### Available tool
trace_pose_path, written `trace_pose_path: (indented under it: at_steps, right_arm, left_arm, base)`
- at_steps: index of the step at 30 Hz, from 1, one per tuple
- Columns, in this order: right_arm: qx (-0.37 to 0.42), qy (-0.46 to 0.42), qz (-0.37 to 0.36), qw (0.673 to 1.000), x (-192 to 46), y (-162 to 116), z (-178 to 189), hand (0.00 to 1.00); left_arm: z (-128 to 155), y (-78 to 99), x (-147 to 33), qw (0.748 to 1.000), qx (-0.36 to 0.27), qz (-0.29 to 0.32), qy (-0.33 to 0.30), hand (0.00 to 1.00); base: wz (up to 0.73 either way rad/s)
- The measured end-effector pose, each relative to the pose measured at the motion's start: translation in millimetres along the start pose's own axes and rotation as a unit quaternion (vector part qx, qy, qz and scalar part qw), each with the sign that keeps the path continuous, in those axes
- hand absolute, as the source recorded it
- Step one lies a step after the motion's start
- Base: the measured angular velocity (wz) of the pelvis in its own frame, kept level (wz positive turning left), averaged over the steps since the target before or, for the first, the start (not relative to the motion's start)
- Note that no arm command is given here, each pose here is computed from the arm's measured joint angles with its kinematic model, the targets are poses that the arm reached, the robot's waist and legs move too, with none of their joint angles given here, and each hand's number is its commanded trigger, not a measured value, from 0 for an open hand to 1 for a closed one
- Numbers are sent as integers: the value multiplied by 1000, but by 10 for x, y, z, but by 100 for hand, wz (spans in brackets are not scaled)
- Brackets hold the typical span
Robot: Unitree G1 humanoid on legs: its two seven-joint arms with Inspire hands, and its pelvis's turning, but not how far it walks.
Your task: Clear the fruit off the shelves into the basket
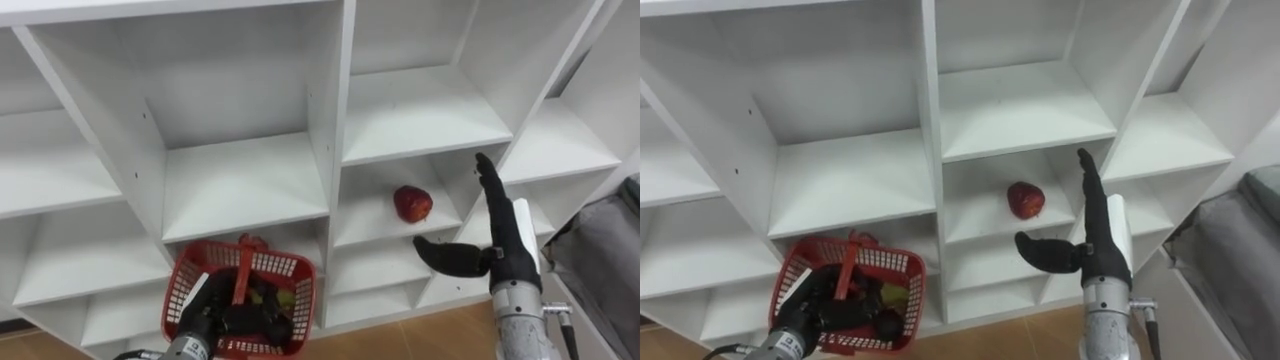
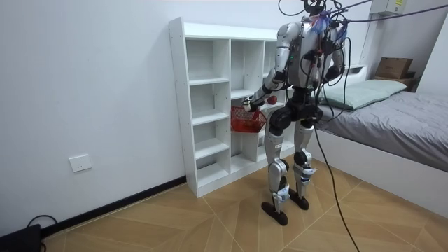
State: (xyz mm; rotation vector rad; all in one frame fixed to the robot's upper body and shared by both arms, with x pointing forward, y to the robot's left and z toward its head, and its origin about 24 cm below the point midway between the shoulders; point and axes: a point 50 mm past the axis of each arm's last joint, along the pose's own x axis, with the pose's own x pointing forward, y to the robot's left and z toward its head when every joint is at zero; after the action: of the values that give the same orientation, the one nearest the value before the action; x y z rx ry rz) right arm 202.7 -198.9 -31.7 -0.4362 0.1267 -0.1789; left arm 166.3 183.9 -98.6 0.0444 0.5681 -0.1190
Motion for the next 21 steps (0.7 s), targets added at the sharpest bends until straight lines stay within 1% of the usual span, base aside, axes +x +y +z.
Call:
trace_pose_path:
  at_steps: [6,9,13,21]
  right_arm:
    - [-4,12,2,1000,-10,1,-53,0]
    - [2,12,0,1000,15,-1,-45,0]
    - [-1,22,-17,1000,114,-20,-74,0]
    - [-9,19,-57,998,343,-74,-20,0]
  left_arm:
    - [3,19,-5,1000,-3,-8,-1,100]
    - [-4,16,-10,1000,6,-17,1,100]
    - [-10,18,-14,1000,14,-18,3,100]
    - [-39,49,-10,1000,14,-7,15,100]
  base:
    - [3]
    - [17]
    - [21]
    - [12]
